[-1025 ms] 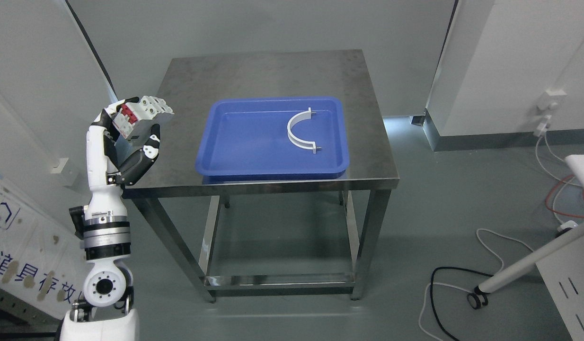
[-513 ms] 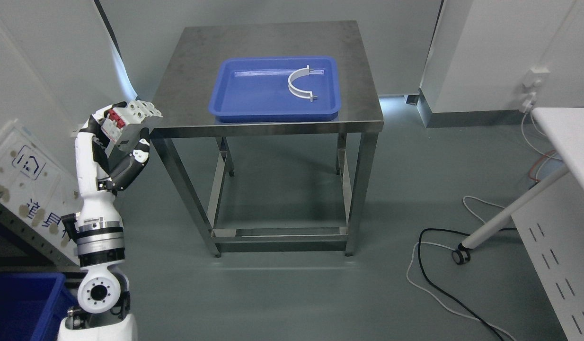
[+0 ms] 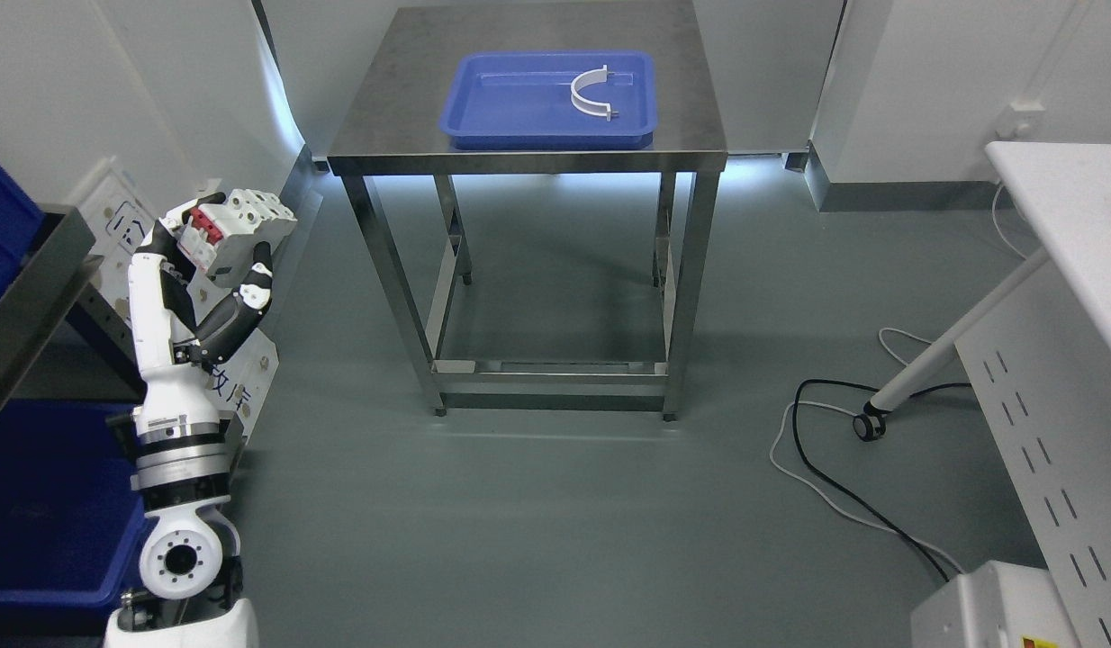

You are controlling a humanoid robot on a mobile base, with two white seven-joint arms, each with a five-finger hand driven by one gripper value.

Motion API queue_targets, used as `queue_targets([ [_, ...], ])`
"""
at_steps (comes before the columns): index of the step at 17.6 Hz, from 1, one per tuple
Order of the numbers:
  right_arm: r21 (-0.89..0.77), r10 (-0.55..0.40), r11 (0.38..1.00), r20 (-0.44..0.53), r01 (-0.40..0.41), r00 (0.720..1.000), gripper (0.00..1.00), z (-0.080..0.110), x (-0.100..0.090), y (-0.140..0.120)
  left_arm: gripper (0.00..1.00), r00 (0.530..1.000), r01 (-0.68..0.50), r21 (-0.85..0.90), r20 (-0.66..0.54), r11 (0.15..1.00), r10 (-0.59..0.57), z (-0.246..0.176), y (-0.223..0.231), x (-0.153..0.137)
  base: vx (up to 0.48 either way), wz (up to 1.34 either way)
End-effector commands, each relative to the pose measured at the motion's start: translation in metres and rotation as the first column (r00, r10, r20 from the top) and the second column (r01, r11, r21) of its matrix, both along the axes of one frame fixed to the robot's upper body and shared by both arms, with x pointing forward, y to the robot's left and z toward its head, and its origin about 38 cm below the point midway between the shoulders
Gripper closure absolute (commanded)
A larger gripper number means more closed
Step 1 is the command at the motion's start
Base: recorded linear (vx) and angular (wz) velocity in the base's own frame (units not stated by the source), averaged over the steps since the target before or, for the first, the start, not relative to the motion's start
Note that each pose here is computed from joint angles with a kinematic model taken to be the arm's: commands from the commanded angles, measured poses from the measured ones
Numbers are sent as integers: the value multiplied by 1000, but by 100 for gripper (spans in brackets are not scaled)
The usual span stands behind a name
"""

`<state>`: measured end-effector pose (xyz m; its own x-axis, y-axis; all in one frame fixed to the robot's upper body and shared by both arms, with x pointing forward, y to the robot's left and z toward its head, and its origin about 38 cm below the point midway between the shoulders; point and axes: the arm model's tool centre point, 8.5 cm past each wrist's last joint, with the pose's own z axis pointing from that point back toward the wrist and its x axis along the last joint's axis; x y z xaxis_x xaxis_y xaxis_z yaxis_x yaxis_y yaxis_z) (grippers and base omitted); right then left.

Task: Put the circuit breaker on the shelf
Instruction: 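Hold the breaker raised in the left hand while turning toward the bin shelf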

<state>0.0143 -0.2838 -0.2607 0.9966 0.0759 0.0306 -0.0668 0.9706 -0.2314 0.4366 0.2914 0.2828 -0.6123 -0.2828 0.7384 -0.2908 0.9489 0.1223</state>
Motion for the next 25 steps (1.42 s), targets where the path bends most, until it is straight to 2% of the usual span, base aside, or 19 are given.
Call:
queue_targets([
  [1, -14, 25, 1000, 32, -25, 999, 0, 1, 4, -9, 84, 1000, -15, 8, 17, 1000, 15, 4, 7, -3, -342, 88],
  [9, -14, 25, 1000, 34, -25, 999, 0, 1, 4, -9, 84, 1000, -3, 14, 20, 1000, 3, 6, 3, -2, -271, 20],
  [14, -12, 24, 1000, 32, -23, 999, 0, 1, 4, -9, 84, 997, 25, 22, 71, 999, -26, 33, -9, 6, -205, 24],
  [20, -14, 25, 1000, 32, -25, 999, 0, 1, 4, -9, 84, 997, 22, 17, 70, 1000, -23, 39, -9, 9, -38, 432],
  [22, -14, 25, 1000, 32, -25, 999, 0, 1, 4, -9, 84, 993, 22, 14, 114, 1000, -24, 58, -9, 11, 56, 589],
  [23, -14, 25, 1000, 32, -25, 999, 0, 1, 4, -9, 84, 987, 26, 15, 161, 1000, -28, 82, -11, 13, 72, 661],
  [25, -14, 25, 1000, 32, -25, 999, 0, 1, 4, -9, 84, 990, 20, -10, 140, 1000, -18, 112, -12, 22, 89, 718],
])
